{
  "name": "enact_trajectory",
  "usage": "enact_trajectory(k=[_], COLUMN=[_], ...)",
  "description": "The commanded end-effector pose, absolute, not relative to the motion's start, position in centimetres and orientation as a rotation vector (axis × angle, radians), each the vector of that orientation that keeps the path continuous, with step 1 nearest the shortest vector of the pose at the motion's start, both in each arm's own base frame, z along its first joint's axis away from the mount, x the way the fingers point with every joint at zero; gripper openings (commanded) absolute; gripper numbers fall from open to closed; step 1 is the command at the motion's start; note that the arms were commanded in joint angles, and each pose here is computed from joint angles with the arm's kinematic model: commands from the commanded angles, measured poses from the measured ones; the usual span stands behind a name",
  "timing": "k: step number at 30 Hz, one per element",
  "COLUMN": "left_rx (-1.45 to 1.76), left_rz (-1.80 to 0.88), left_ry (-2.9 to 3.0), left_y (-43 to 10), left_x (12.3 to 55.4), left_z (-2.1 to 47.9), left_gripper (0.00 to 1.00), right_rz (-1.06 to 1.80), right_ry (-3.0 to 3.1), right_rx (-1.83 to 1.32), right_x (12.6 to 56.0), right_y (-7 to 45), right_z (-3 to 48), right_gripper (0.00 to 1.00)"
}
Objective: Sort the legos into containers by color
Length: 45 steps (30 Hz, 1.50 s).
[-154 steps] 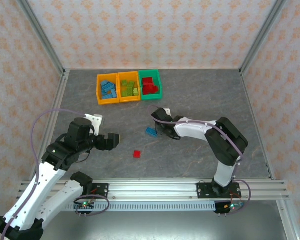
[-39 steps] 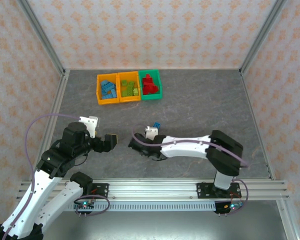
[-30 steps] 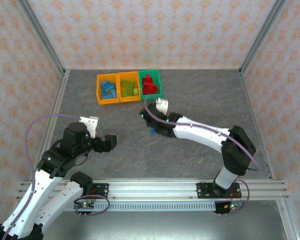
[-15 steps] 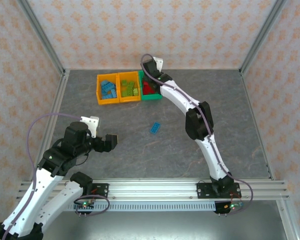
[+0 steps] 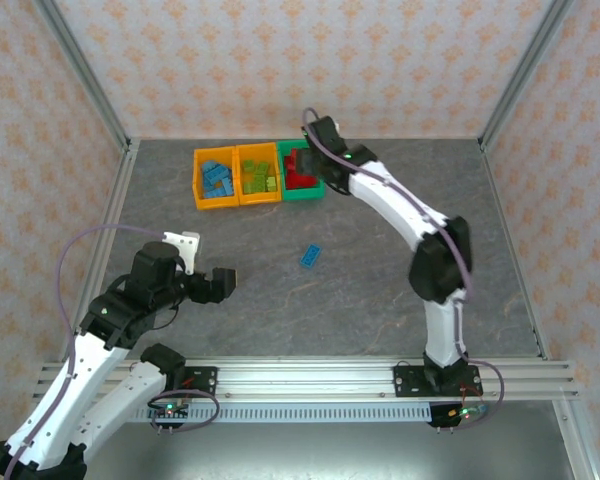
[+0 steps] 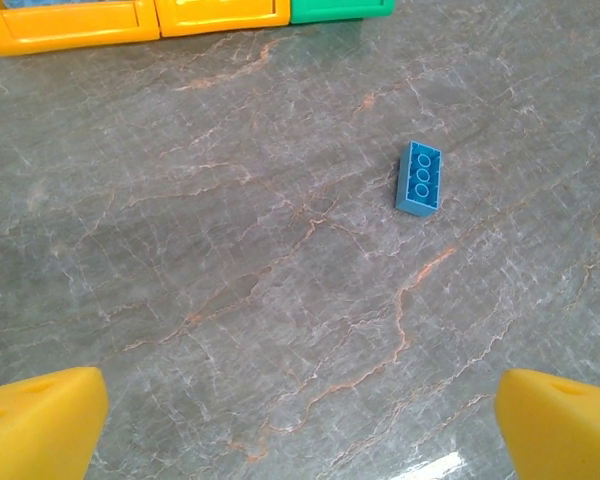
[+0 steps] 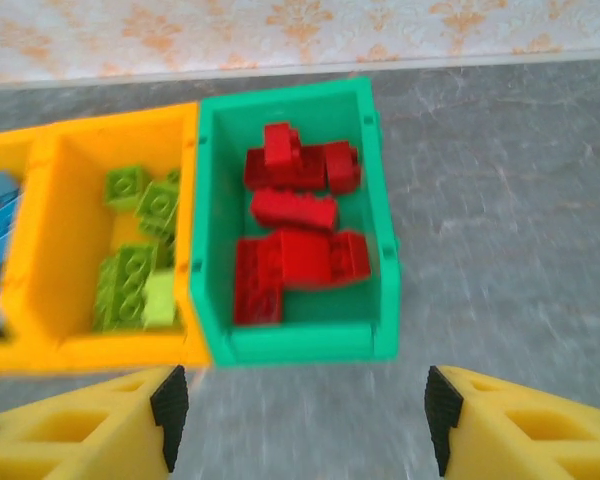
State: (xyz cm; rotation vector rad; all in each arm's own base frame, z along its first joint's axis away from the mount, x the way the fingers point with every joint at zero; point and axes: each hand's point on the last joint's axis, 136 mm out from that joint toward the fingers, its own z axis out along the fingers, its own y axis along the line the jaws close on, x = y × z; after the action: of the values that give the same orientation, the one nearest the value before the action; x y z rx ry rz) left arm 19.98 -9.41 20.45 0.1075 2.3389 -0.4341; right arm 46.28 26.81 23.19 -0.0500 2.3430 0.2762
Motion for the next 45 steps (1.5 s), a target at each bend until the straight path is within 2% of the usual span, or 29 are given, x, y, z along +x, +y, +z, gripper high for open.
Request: enact_trajectory(k=[1,7,14,17,21,26,31,34,38,41,45], left_rx=[0.105,0.247,0.413,0.411,0.407,0.436,0.444,0.446,0.449,0.449,0.422], left_rz=[-0.609,-0.547,-0.436,-0.389,-0.322,-0.237,-0.187,-0.167,-0.119,-0.148,-0.202], left_ry=[2.338,2.350,2.464,2.518,2.572,2.654,2.711,2.714,2.717,2.705,2.625], left_y=[-12.4,-17.5,-24.9,-26.8,-28.7,-29.7,-29.5,-29.2,-28.4,-28.3,-27.8], left_x=[20.9,24.4,29.4,31.9,34.5,35.8,35.6,35.3,35.0,34.6,34.6], left_z=[20.8,20.6,16.6,13.9,10.6,6.3,3.4,3.0,2.9,3.6,7.6], left_gripper=[1.00,1.00,1.00,0.94,0.88,0.82,0.63,0.52,0.45,0.30,0.29], right_rz=[0.457,0.761,0.707,0.656,0.590,0.575,0.583,0.585,0.624,0.649,0.662], right_ry=[2.348,2.341,2.442,2.479,2.460,2.433,2.423,2.423,2.423,2.415,2.399], right_rx=[-0.112,-0.105,-0.028,0.019,0.088,0.132,0.124,0.122,0.127,0.136,0.153], right_x=[39.8,29.7,22.6,20.9,20.4,20.9,21.3,21.5,21.5,21.5,21.5], right_y=[25.6,23.7,18.4,16.5,14.5,14.2,14.6,14.7,15.3,15.5,15.5], right_z=[25.6,22.5,19.0,17.8,17.2,17.0,17.5,17.8,18.1,18.6,19.2], right_gripper=[0.66,0.70,0.77,0.77,0.77,0.78,0.78,0.78,0.78,0.78,0.78])
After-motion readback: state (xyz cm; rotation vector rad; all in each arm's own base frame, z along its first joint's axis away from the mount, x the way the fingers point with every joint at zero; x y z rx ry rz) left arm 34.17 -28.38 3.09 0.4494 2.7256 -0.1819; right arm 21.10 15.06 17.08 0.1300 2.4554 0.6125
